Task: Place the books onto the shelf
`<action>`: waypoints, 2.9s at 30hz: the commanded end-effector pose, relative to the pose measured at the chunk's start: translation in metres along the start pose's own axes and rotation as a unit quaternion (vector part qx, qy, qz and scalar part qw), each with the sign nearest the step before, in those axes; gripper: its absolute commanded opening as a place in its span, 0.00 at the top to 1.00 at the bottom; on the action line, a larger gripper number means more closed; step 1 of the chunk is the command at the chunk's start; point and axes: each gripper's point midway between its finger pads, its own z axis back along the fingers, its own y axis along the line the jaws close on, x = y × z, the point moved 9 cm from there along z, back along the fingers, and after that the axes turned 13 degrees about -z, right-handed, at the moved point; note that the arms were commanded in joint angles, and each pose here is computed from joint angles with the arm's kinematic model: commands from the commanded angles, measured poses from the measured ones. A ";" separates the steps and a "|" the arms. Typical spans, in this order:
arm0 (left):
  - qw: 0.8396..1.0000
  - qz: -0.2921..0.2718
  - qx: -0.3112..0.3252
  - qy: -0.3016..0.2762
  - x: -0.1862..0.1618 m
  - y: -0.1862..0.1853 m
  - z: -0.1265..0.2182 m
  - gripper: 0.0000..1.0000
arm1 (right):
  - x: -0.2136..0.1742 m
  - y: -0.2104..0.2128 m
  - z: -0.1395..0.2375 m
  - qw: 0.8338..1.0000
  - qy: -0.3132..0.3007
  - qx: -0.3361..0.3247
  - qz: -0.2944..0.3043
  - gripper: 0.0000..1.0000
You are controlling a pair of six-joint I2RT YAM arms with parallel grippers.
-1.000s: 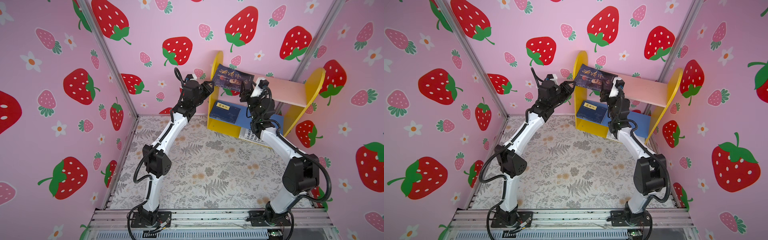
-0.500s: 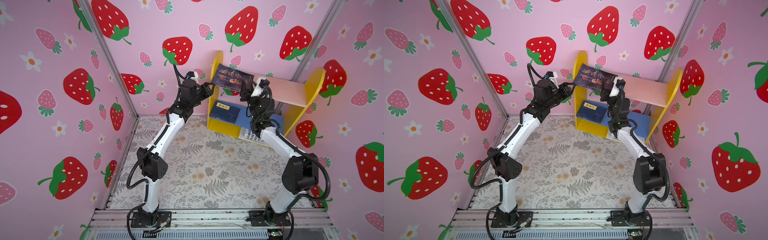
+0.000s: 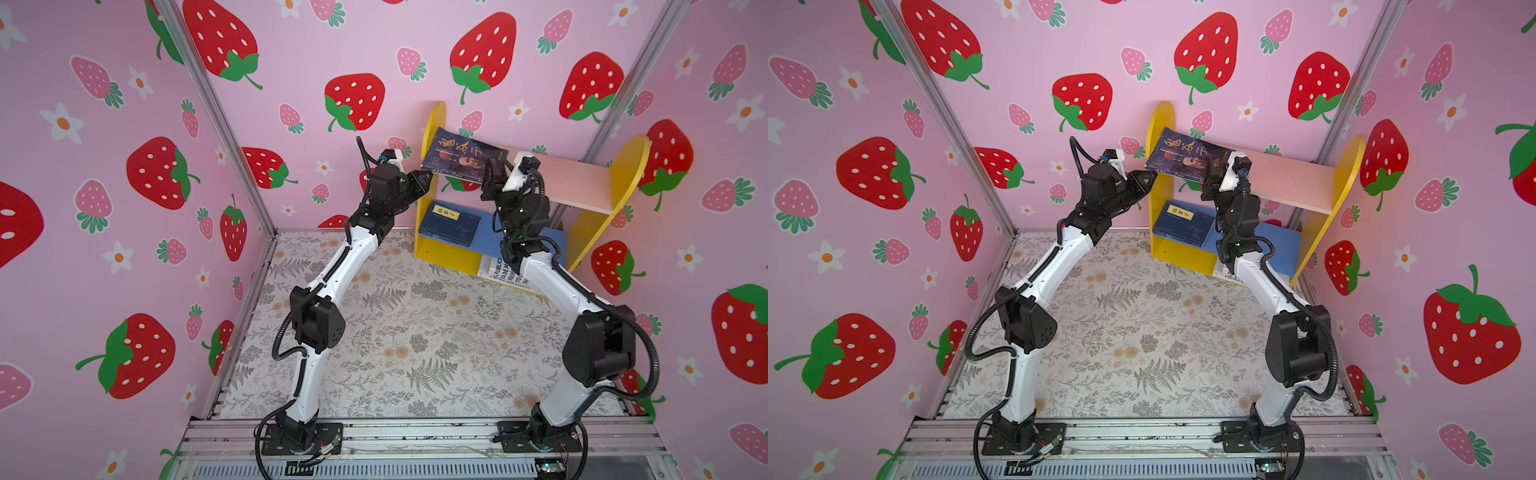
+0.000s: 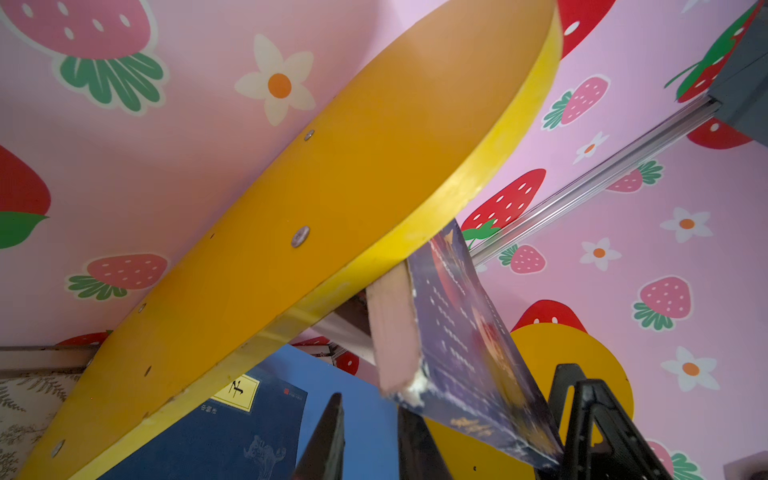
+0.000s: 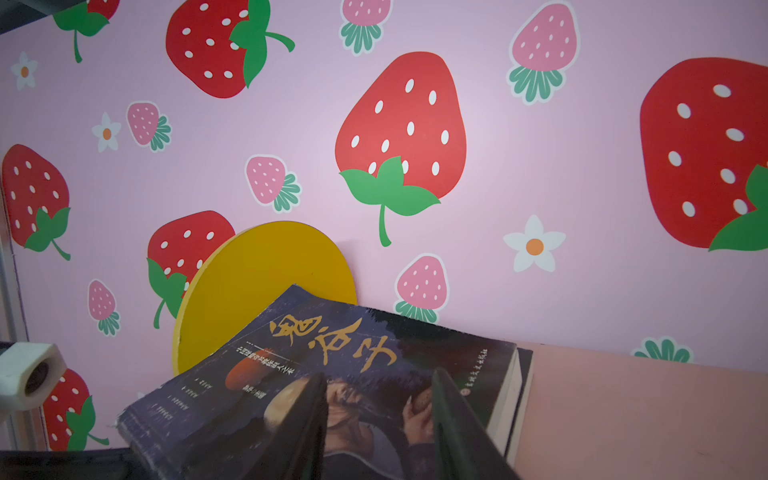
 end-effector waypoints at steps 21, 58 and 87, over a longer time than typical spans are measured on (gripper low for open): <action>0.997 0.023 -0.038 -0.065 0.034 -0.003 0.004 0.74 | -0.025 0.002 -0.034 1.000 -0.006 0.015 -0.007 0.59; 0.995 0.051 -0.038 -0.077 0.034 0.010 0.027 0.75 | -0.029 0.011 -0.020 0.997 0.058 -0.023 0.052 0.00; 0.994 0.050 -0.028 -0.091 0.038 0.008 0.066 0.75 | -0.024 -0.006 -0.029 0.984 0.119 -0.054 0.124 0.00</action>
